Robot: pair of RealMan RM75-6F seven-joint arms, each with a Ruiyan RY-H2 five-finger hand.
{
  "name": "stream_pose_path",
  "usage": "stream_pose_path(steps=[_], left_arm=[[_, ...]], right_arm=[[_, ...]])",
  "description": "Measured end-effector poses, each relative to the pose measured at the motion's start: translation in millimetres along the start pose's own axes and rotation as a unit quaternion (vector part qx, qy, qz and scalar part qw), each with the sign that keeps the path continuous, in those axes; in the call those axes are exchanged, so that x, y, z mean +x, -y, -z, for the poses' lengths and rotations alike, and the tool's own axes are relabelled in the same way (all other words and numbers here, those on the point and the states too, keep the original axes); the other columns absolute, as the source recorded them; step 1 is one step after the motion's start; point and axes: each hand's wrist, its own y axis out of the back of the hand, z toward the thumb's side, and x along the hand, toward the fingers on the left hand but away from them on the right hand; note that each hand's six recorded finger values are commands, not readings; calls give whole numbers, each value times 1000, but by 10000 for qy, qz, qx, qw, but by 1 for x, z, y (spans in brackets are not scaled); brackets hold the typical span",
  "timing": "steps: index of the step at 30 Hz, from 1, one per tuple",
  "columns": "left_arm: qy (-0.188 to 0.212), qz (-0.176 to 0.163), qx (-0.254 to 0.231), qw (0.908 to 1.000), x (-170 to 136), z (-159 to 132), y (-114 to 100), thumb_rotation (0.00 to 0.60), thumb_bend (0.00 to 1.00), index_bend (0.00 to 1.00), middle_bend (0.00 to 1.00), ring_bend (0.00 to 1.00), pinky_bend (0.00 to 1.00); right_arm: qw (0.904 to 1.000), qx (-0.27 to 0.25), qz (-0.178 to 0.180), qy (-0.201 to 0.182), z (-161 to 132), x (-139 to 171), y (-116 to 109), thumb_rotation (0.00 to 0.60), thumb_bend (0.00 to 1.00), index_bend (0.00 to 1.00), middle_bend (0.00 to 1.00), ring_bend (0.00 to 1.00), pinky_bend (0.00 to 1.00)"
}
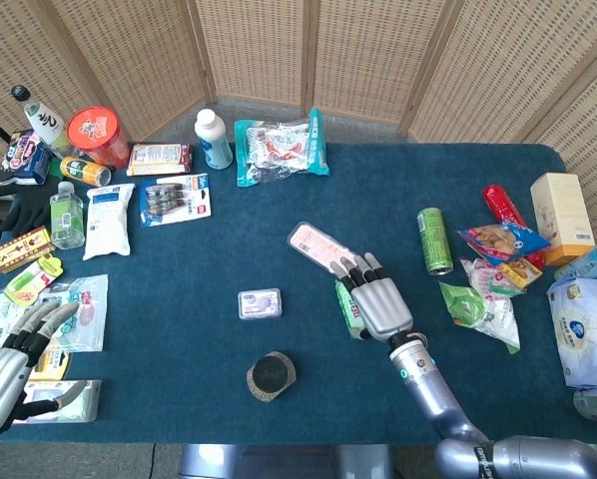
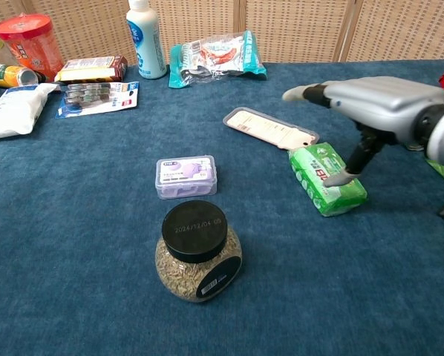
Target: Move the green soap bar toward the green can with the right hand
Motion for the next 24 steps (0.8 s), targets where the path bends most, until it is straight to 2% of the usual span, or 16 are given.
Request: stream_pose_path(steps=[5, 10, 16, 24], left_arm=[[-92, -22, 11, 10000, -8, 7, -2, 600, 303, 4, 137, 18, 0], [-162, -33, 15, 9999, -13, 11, -4, 600, 302, 4, 136, 17, 0], [-129, -15, 22, 9999, -12, 7, -2, 600, 302, 4, 136, 17, 0], [-94, -25, 51, 9999, -11, 2, -2, 600, 302, 3, 136, 17, 0]], right_arm=[[10000, -25, -44, -56, -17, -15, 7, 600, 28, 0, 0, 0, 0], [9999, 69, -111, 6, -15, -24, 15, 600, 28, 0, 0, 0, 0], [9995, 108, -206, 194, 2, -27, 25, 600, 29, 0, 0, 0, 0], [9976, 302, -204, 591, 45, -25, 30, 600, 28, 0, 0, 0, 0]])
